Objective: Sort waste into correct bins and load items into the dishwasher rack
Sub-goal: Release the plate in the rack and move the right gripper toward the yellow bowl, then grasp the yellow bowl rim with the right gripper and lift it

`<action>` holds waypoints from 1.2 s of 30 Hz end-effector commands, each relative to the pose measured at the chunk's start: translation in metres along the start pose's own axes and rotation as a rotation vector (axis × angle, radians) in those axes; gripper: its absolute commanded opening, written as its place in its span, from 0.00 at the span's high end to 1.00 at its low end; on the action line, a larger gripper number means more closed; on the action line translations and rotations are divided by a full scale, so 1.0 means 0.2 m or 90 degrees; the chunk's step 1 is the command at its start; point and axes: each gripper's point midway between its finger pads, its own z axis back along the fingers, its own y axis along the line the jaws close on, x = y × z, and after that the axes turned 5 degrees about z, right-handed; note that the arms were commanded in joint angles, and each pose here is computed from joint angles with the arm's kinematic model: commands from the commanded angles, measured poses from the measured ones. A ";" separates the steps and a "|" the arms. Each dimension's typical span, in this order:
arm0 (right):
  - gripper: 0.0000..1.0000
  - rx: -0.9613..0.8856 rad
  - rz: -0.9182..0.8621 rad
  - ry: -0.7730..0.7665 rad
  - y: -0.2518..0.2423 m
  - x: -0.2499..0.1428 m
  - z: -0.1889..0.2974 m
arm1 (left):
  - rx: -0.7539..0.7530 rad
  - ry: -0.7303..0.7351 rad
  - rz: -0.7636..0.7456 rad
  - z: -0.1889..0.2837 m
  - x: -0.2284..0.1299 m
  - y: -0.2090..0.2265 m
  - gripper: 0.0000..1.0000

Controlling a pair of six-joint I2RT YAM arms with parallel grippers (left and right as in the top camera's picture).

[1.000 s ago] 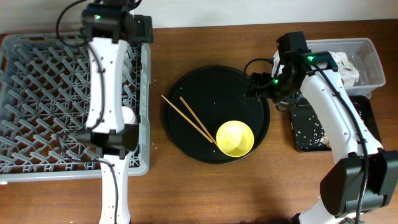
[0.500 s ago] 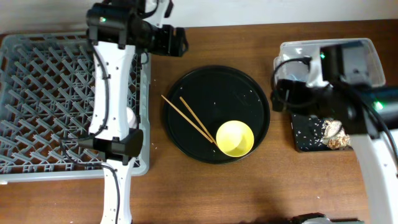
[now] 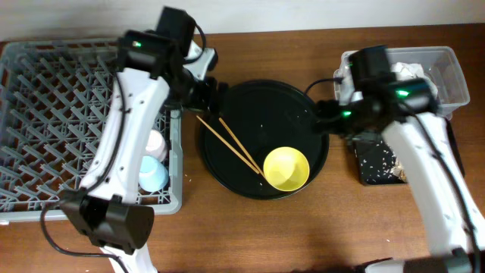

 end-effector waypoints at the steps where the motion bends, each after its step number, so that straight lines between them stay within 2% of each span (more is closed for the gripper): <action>1: 0.31 -0.005 0.017 0.090 0.05 -0.09 -0.22 | -0.034 0.060 0.027 -0.22 -0.09 0.01 0.11; 5: 0.34 -0.022 0.011 0.147 0.01 -0.15 -0.38 | -0.044 0.065 0.031 -0.31 -0.10 0.00 0.11; 8: 0.34 -0.031 0.010 0.156 -0.01 -0.16 -0.41 | -0.050 0.061 0.012 -0.34 -0.10 -0.05 0.11; 9: 0.34 -0.033 0.011 0.153 -0.01 -0.16 -0.41 | -0.051 0.061 0.006 -0.35 -0.10 -0.08 0.18; 12: 0.35 -0.030 0.013 0.137 0.00 -0.13 -0.43 | -0.037 0.058 0.000 -0.38 -0.10 -0.12 0.20; 16: 0.47 -0.030 0.013 0.140 -0.02 -0.16 -0.50 | 0.033 0.019 0.008 -0.38 -0.04 -0.03 0.24; 18: 0.49 -0.032 0.011 0.147 -0.04 -0.19 -0.54 | 0.047 0.007 0.035 -0.37 -0.01 0.03 0.25; 24: 0.53 -0.035 0.010 0.156 -0.09 -0.28 -0.67 | 0.047 -0.009 0.067 -0.35 0.03 0.11 0.25; 29: 0.65 -0.040 0.012 0.146 -0.10 -0.27 -0.70 | 0.045 -0.018 0.065 -0.35 0.05 0.10 0.25; 36: 0.73 -0.066 0.015 0.141 -0.14 -0.28 -0.71 | 0.045 -0.019 0.064 -0.35 0.05 0.10 0.25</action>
